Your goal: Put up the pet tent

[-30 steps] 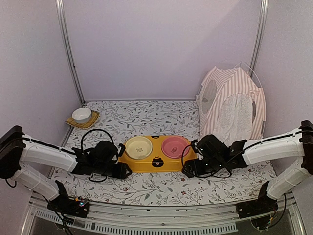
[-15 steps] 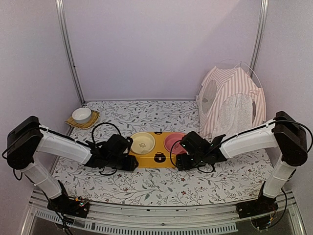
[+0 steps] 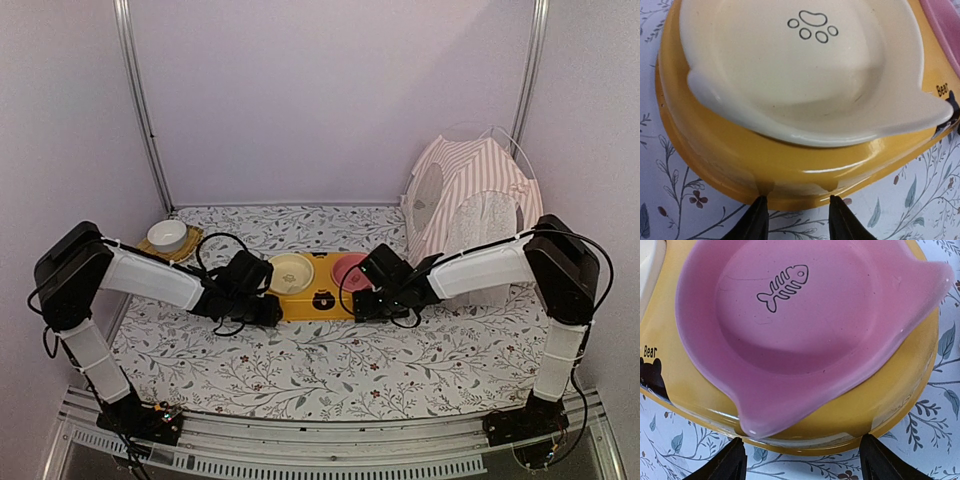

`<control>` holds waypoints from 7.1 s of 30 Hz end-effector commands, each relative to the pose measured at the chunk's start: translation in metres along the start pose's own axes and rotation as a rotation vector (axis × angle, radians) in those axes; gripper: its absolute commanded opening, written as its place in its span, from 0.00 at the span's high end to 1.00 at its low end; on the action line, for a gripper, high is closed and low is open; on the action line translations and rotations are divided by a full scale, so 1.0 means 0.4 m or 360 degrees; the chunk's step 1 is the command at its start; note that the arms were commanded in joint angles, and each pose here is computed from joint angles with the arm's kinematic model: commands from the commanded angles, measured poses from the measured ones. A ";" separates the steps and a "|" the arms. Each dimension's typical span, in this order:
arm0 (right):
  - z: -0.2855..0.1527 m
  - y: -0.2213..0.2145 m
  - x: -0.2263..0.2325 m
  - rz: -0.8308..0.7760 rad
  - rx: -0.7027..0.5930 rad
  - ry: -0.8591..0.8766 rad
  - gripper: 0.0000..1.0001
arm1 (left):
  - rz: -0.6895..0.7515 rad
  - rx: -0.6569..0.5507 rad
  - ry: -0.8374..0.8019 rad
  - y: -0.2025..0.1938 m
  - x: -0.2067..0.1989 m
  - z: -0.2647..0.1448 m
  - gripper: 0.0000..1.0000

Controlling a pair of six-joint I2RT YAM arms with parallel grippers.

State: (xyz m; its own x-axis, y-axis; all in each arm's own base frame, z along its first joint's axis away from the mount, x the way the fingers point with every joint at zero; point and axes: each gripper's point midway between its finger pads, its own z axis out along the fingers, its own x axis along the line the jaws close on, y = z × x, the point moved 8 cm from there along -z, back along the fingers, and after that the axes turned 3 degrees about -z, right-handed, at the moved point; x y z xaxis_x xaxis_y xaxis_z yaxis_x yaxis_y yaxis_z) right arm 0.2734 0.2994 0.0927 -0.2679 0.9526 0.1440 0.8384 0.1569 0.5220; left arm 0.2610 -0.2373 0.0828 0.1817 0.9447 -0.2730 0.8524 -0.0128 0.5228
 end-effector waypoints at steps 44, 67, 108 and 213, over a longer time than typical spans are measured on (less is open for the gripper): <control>0.022 0.179 -0.090 0.0091 -0.0168 0.0070 0.18 | 0.0020 -0.0102 -0.0194 0.196 -0.053 0.037 0.56; -0.361 0.088 -0.276 0.0112 -0.0767 -0.0144 0.01 | -0.0053 -0.0683 -0.0006 0.195 0.102 -0.331 0.01; -0.327 -0.002 -0.714 0.0119 -0.1708 -0.0740 0.01 | -0.0093 -0.1044 0.0420 0.167 0.325 -0.409 0.00; -0.310 0.013 -0.723 0.0087 -0.1646 -0.0766 0.01 | 0.0144 -0.1719 0.0863 0.156 0.521 -0.314 0.00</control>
State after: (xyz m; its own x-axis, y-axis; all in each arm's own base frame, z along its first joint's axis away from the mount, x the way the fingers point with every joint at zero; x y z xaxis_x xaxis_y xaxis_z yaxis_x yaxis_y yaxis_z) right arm 0.2926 -0.0070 0.1506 0.1587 0.9865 -0.0413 0.0337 0.0364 0.9988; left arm 0.2872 -0.0019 0.1557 -0.2293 0.9723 0.0447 -0.0322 -0.0535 0.9980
